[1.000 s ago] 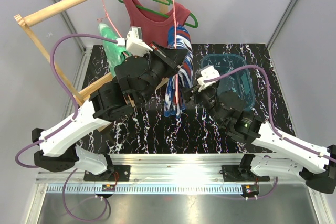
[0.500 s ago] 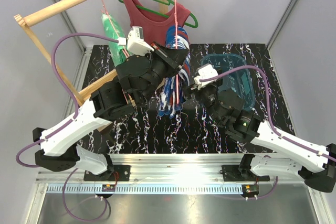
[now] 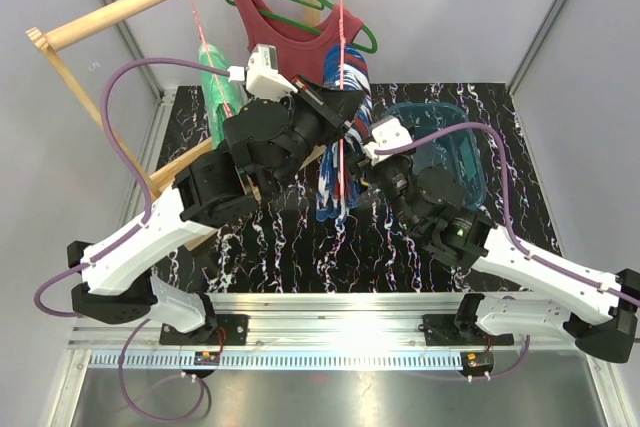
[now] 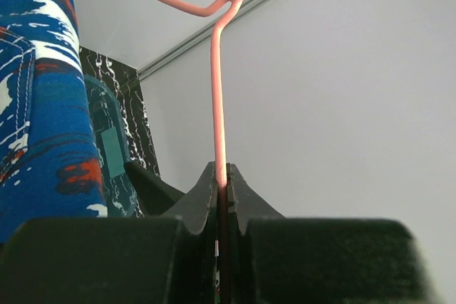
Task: Remove the trousers from the hanger
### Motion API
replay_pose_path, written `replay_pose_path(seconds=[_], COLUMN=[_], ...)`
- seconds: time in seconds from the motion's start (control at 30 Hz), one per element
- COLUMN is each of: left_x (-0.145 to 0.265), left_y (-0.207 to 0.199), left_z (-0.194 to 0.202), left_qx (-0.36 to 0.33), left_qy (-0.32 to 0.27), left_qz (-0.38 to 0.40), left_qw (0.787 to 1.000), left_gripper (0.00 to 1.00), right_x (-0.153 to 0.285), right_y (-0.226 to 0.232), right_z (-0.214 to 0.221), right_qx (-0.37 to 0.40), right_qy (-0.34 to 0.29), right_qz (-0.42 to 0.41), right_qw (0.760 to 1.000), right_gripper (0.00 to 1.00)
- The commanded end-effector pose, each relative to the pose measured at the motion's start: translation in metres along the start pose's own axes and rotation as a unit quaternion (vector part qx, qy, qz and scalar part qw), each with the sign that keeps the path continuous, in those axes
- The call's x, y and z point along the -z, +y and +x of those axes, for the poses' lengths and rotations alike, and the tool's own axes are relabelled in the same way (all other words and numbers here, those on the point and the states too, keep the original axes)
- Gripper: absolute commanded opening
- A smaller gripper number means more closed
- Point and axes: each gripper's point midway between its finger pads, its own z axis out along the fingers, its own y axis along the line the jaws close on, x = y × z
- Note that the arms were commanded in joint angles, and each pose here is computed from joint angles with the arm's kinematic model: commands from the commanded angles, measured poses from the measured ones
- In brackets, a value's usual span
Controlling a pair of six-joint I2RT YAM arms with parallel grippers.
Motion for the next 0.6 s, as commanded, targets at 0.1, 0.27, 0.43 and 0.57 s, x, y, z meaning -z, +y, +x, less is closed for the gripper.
replay_pose_path(seconds=[0.1, 0.27, 0.43, 0.57], left_x=[0.029, 0.034, 0.037, 0.034], left_y=[-0.074, -0.078, -0.075, -0.065], left_z=[-0.038, -0.032, -0.022, -0.018], left_qx=[0.057, 0.01, -0.02, -0.043], left_qy=[0.006, 0.035, 0.061, 0.069], left_qz=[0.114, 0.121, 0.121, 0.108], left_qw=[0.992, 0.992, 0.991, 0.991], left_gripper=[0.0, 0.0, 0.0, 0.0], right_x=[0.0, 0.006, 0.007, 0.005], right_y=[-0.015, -0.005, 0.0, 0.004], right_z=[-0.053, -0.055, -0.057, -0.062], right_qx=[0.044, 0.073, 0.083, 0.095], right_qy=[-0.1, -0.112, -0.105, -0.092], right_qz=[-0.018, -0.085, -0.109, -0.126], right_qw=[0.994, 0.987, 0.985, 0.983], right_gripper=[0.72, 0.78, 0.67, 0.25])
